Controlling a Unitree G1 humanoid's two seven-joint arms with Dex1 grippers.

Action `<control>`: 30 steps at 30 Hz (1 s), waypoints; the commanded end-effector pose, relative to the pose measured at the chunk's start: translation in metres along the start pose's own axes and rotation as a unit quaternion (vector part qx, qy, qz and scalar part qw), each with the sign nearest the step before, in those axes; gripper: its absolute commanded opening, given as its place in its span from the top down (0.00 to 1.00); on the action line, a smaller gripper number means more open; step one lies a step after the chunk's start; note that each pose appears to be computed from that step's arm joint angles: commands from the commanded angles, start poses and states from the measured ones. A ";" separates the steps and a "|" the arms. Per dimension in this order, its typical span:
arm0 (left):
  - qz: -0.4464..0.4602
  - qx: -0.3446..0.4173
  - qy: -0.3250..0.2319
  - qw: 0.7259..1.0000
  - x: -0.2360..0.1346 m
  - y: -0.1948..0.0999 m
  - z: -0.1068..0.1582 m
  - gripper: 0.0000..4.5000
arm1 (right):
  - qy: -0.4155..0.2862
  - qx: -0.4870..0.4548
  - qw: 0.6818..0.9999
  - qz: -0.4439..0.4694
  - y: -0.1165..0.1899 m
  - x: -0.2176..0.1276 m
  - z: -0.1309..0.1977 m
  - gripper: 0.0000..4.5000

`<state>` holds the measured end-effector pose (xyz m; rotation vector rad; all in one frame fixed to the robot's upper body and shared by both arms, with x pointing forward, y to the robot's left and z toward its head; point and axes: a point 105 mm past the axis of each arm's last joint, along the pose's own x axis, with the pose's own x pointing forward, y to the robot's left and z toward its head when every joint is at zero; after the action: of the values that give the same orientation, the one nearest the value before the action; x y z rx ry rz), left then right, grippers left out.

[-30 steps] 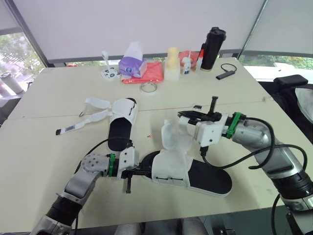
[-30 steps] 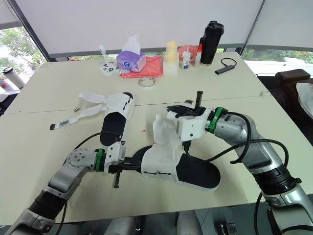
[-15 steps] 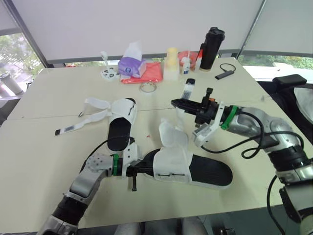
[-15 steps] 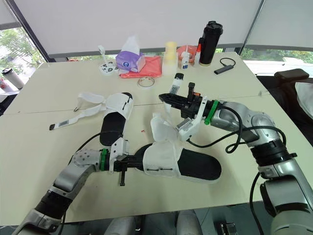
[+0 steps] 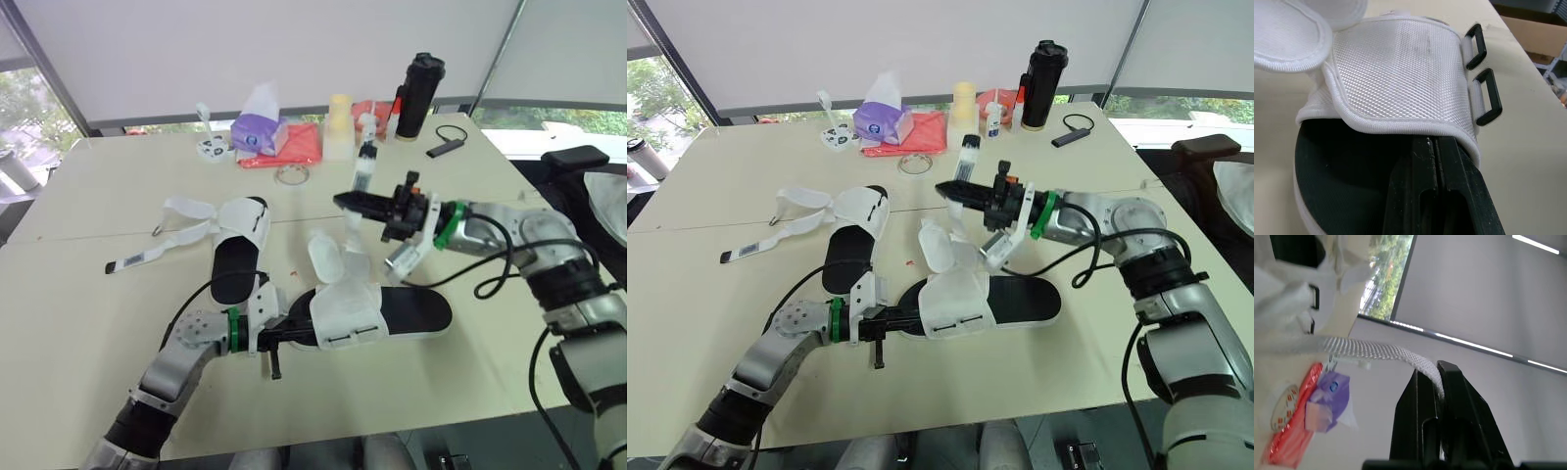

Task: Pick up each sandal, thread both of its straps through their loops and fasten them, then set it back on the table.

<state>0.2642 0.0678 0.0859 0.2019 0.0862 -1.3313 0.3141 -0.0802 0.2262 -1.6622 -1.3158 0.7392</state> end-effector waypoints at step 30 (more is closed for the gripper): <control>-0.030 0.023 0.007 0.999 0.001 0.006 -0.002 1.00 | -0.164 0.124 0.968 0.145 0.046 -0.052 0.136 0.02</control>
<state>0.2700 0.0678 0.0839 0.2422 0.0792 -1.3923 0.2133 -0.0956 0.1223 -1.5720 -1.1284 1.3028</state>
